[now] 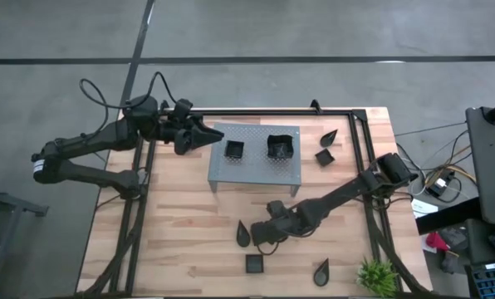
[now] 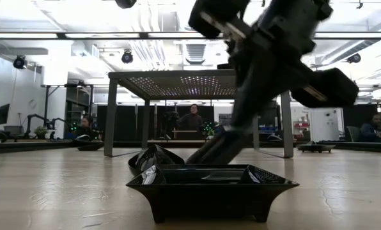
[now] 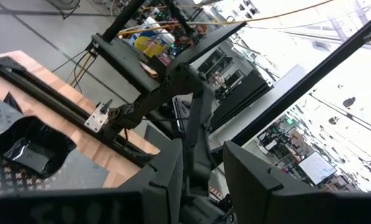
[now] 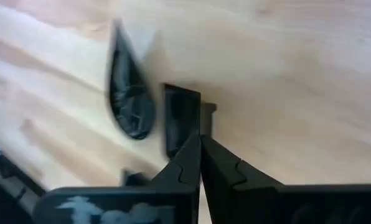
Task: Pick & Place Mini shaped plates
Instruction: Stack the black square plate on top of the other black square plates on the shelf
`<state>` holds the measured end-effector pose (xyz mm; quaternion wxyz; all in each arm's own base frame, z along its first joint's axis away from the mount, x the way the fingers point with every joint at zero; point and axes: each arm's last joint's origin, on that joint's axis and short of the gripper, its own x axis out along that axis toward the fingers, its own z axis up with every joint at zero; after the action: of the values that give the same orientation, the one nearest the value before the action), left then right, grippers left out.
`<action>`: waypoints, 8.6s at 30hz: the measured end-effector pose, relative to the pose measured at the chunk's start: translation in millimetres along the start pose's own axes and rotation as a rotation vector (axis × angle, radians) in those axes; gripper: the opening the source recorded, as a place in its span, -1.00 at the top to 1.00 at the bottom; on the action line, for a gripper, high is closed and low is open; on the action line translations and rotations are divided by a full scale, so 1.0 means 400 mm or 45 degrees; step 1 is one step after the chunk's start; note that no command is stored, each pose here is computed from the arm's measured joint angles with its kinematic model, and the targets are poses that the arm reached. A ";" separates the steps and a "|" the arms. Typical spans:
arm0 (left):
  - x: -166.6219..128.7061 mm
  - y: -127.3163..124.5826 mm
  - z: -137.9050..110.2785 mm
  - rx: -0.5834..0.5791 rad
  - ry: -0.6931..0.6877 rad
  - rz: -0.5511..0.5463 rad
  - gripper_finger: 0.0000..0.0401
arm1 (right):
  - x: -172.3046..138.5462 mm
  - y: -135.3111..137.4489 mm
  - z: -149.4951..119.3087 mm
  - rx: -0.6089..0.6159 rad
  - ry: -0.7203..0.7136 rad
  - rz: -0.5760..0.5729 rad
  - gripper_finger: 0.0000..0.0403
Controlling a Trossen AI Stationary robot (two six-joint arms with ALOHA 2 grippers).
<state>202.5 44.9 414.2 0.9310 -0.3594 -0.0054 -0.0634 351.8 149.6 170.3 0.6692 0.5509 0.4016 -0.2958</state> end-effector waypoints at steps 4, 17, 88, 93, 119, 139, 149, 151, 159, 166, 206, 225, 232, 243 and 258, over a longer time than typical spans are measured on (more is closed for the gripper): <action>0.000 0.002 -0.002 -0.008 0.013 0.009 0.46 | -0.021 0.014 0.002 -0.026 -0.017 -0.057 0.96; 0.000 0.002 -0.003 -0.010 0.015 0.008 0.46 | -0.022 0.006 0.004 -0.052 -0.003 -0.110 0.96; -0.009 0.014 -0.030 -0.245 0.208 0.032 0.46 | -0.131 0.170 0.034 -0.169 -0.246 0.238 0.96; -0.029 0.019 -0.046 -0.196 0.270 0.114 0.46 | -0.223 0.219 0.065 -0.220 -0.505 0.171 0.96; -0.005 -0.003 -0.026 0.269 0.021 0.152 0.46 | -0.516 0.342 0.211 -0.432 -1.366 0.056 0.96; 0.034 0.006 -0.028 0.268 -0.030 0.162 0.46 | -0.516 0.348 0.250 -0.418 -1.402 0.037 0.96; 0.044 0.016 -0.030 0.268 -0.033 0.198 0.47 | -0.516 0.350 0.253 -0.423 -1.401 0.037 0.96; 0.044 0.016 -0.030 0.270 -0.033 0.199 0.50 | -0.516 0.350 0.253 -0.423 -1.401 0.038 0.96; 0.047 0.019 -0.031 0.267 -0.027 0.203 0.92 | -0.516 0.351 0.253 -0.421 -1.398 0.044 0.96; 0.047 0.019 -0.031 0.249 -0.031 0.202 0.99 | -0.517 0.354 0.253 -0.424 -1.397 0.057 0.95; 0.063 0.271 -0.068 -0.470 0.250 0.857 1.00 | -0.700 0.285 0.281 -0.926 -1.427 -0.222 -0.20; 0.074 0.304 -0.095 -0.638 0.330 0.948 1.00 | -0.693 0.268 0.305 -0.983 -1.401 -0.343 -0.20; 0.073 0.306 -0.095 -0.640 0.331 0.952 1.00 | -0.694 0.268 0.309 -0.997 -1.403 -0.359 -0.19; 0.070 0.314 -0.104 -0.649 0.339 0.968 1.00 | -0.694 0.269 0.309 -0.995 -1.405 -0.356 -0.18; 0.081 0.326 -0.112 -0.704 0.383 0.943 0.98 | -0.694 0.269 0.309 -0.994 -1.405 -0.355 -0.21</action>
<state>248.8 106.9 295.7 0.7510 -0.5581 0.2744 0.2220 328.8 39.6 472.5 0.8808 -0.0184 0.1463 -0.4500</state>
